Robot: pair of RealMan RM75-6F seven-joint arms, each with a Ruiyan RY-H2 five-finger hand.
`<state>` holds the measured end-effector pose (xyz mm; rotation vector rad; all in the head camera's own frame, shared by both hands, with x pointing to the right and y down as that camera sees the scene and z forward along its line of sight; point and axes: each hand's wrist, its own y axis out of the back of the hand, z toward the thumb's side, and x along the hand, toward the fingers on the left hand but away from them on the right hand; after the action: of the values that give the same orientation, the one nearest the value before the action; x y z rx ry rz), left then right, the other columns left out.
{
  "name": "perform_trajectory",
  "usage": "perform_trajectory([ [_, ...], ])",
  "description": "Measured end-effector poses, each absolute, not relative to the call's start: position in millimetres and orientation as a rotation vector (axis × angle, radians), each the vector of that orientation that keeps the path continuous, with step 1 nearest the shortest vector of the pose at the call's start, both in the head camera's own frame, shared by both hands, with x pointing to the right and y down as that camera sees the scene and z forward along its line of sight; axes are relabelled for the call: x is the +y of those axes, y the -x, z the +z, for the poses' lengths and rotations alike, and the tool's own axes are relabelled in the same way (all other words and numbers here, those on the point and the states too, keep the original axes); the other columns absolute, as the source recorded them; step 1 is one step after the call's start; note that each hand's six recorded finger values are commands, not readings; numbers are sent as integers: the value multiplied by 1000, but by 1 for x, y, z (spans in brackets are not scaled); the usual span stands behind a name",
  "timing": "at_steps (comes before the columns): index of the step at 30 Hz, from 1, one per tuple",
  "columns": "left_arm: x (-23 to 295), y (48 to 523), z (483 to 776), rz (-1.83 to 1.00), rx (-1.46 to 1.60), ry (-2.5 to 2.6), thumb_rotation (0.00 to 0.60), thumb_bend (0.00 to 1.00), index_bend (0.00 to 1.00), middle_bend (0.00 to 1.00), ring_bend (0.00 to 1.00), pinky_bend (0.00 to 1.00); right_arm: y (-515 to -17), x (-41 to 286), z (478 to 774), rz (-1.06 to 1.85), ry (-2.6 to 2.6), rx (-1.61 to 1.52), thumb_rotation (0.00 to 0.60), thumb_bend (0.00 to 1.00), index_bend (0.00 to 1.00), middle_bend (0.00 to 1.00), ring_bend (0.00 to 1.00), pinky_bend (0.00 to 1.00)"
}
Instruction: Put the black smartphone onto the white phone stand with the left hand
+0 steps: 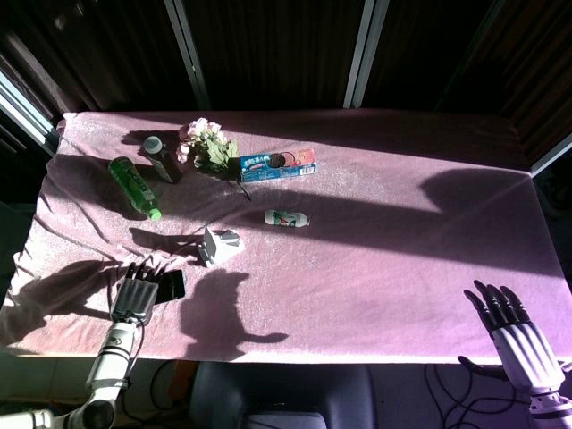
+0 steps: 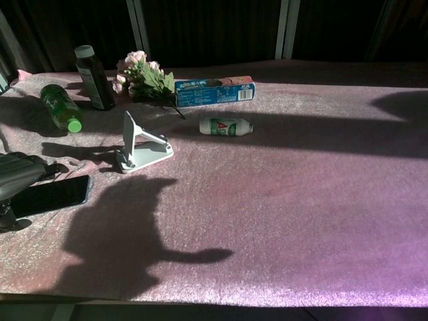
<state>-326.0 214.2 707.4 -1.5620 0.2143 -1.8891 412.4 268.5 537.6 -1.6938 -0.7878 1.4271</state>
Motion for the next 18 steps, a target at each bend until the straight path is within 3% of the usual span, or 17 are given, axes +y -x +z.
perform_trajectory([
  [5,208,318,711,-1920,220,1558,600,283,121,226,36,8,-411,269,538,1424,1697,-784,600,128,0,0,0,0],
  [9,204,315,713,-1933,223,1554,600,281,232,375,121,29,-411,269,537,1421,1698,-787,600,128,0,0,0,0],
  [14,202,315,718,-1961,207,1554,600,282,291,449,166,34,-412,268,536,1420,1697,-792,600,128,0,0,0,0],
  [18,199,313,722,-1964,198,1551,600,282,406,568,246,46,-412,268,536,1419,1696,-794,600,128,0,0,0,0],
])
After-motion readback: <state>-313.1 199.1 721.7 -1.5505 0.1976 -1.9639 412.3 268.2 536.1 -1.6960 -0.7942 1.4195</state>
